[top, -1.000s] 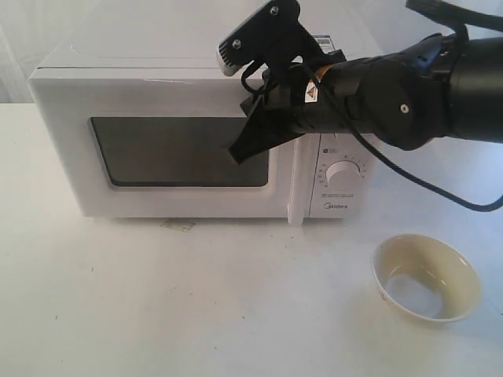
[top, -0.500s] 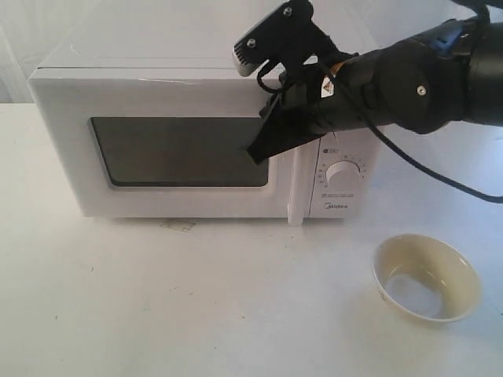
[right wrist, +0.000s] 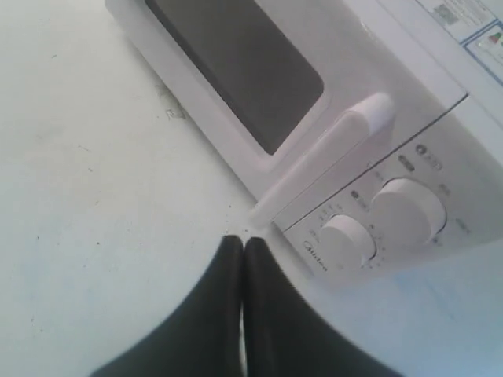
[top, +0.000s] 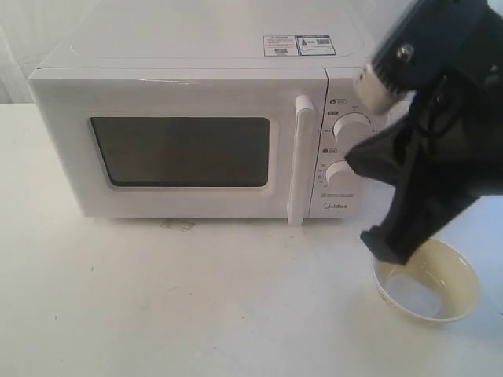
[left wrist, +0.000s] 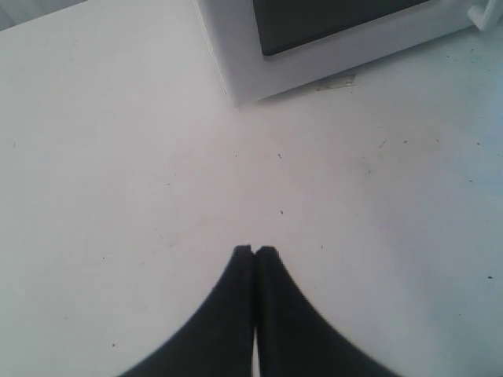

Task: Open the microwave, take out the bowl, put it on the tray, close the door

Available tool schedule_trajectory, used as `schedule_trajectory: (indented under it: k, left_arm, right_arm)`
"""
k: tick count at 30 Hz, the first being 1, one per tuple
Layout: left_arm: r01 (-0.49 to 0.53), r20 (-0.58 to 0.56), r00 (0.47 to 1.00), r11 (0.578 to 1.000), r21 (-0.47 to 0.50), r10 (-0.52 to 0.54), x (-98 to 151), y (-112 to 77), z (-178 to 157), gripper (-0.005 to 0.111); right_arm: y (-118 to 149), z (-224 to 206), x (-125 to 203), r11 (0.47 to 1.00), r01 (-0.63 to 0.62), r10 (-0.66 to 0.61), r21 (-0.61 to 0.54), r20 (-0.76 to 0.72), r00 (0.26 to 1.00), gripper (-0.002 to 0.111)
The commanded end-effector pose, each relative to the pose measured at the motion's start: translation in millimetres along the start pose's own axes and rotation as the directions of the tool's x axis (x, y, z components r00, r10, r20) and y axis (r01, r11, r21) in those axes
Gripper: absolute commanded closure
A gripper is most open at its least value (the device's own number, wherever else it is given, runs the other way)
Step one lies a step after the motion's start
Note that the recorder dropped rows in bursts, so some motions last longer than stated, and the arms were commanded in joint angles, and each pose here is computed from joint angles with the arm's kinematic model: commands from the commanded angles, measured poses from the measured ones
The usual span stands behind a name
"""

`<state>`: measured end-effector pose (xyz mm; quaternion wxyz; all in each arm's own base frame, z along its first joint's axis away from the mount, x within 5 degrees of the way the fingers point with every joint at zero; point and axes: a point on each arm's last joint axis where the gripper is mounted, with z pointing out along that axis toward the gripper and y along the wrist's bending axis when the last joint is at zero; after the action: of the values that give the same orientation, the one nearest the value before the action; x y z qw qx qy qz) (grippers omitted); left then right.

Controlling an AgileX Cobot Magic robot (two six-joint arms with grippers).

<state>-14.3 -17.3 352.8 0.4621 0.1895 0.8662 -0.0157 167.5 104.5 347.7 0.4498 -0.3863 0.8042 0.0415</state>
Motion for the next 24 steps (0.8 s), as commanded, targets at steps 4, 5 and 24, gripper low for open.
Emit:
schedule_trajectory:
  k: [4, 5, 24]
  left_arm:
    - [0.017, -0.035, 0.999, 1.000, -0.003, -0.017, 4.9, -0.4, 0.0, 0.107]
    - [0.017, -0.035, 0.999, 1.000, -0.003, -0.017, 4.9, -0.4, 0.0, 0.107]
    - [0.017, -0.035, 0.999, 1.000, -0.003, -0.017, 4.9, -0.4, 0.0, 0.107]
  right_arm:
    - [9.6, 6.0, 24.7, 1.000, -0.005, 0.003, -0.029, -0.065, 0.998, 0.108]
    - [9.7, 6.0, 24.8, 1.000, -0.005, 0.003, -0.030, -0.067, 0.998, 0.108]
    - [8.1, -3.9, 24.4, 1.000, 0.007, -0.007, -0.009, -0.036, 0.999, 0.108]
